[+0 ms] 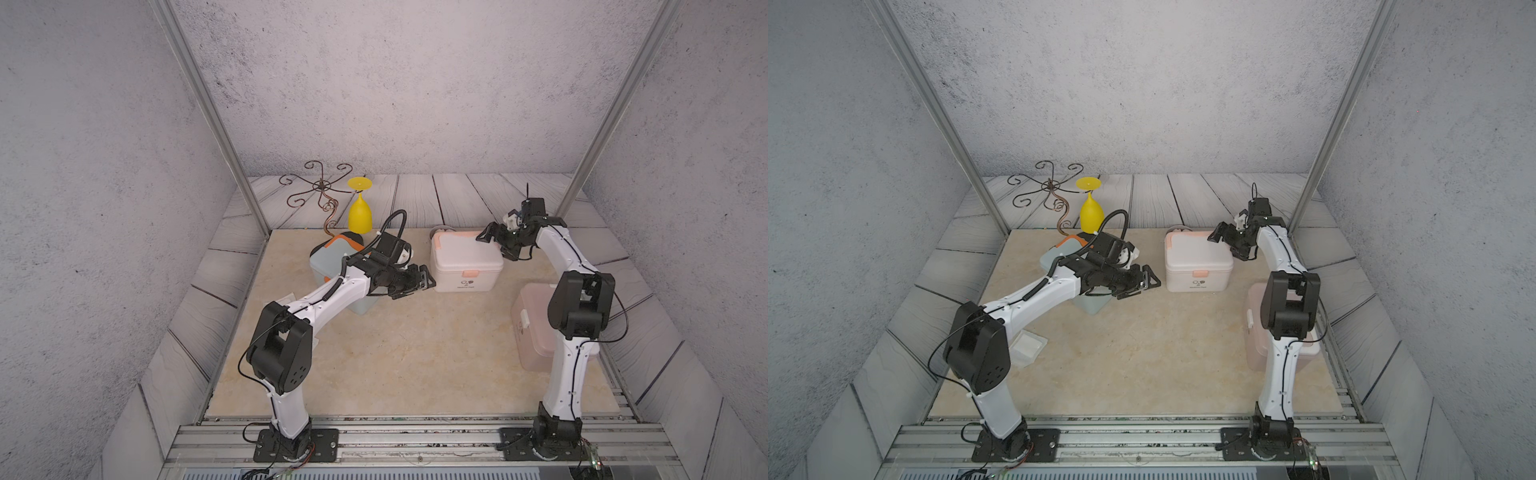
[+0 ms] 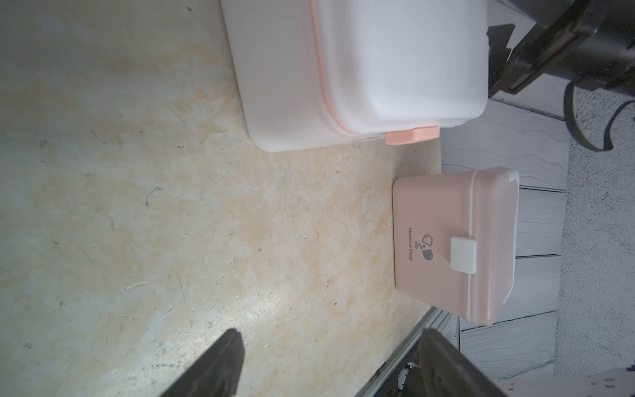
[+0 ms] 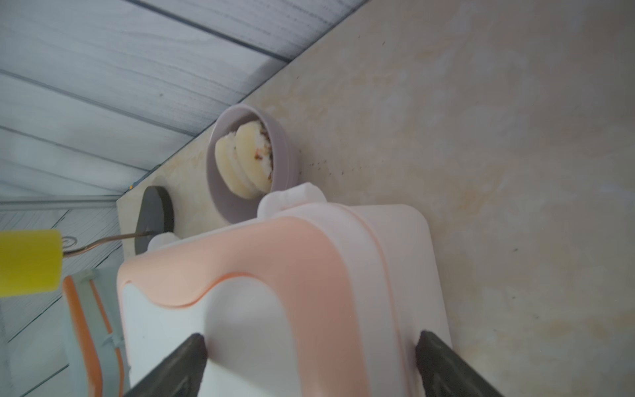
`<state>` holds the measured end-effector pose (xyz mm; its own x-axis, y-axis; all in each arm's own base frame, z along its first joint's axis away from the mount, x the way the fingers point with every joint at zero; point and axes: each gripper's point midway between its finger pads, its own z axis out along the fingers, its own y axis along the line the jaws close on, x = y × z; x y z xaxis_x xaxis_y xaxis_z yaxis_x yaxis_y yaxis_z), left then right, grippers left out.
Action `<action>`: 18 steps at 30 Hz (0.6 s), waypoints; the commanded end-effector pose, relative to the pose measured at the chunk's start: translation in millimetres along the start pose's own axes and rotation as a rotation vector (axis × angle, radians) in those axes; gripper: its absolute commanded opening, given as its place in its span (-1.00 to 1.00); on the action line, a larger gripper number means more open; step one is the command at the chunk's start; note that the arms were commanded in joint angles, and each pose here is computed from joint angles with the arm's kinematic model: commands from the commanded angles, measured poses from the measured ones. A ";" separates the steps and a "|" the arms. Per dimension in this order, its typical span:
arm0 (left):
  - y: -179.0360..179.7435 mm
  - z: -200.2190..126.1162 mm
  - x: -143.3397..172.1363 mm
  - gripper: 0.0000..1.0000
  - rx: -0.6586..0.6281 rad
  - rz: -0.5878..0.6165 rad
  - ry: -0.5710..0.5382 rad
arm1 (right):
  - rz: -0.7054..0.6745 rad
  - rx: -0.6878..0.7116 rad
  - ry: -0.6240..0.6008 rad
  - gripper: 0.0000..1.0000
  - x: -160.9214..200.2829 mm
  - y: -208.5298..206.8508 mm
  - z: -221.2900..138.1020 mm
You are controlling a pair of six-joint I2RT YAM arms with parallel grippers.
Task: Open first aid kits and take out gauze
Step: Move the first aid kit to the center of the board.
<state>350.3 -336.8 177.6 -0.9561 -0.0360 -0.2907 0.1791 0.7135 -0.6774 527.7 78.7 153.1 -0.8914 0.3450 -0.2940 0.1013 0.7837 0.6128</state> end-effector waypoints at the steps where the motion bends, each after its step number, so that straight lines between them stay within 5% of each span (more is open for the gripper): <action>1: 9.2 -17.8 -1.2 0.66 -0.022 0.004 -0.018 | -0.065 -0.132 0.025 0.89 35.0 48.4 -30.5; 7: 22.9 -35.3 -6.7 0.65 -0.047 -0.011 -0.049 | -0.140 -0.144 0.130 0.88 116.7 72.5 -39.3; 10: 28.7 -42.4 -7.2 0.65 -0.057 -0.018 -0.064 | -0.166 -0.021 0.137 0.88 138.3 57.9 -59.9; 14: 34.8 -45.5 -8.1 0.65 -0.064 -0.029 -0.076 | -0.221 0.177 0.025 0.89 112.7 44.0 -96.7; 18: 28.8 -40.2 -14.5 0.65 -0.020 -0.036 -0.084 | -0.282 0.134 -0.033 0.89 71.1 66.5 -89.2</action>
<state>356.0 -286.9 189.6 -0.9414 -0.1148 -0.3170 0.1337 0.7360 -0.6636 410.9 117.6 232.8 -0.8976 0.1549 -0.4127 -0.0632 0.8813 0.4683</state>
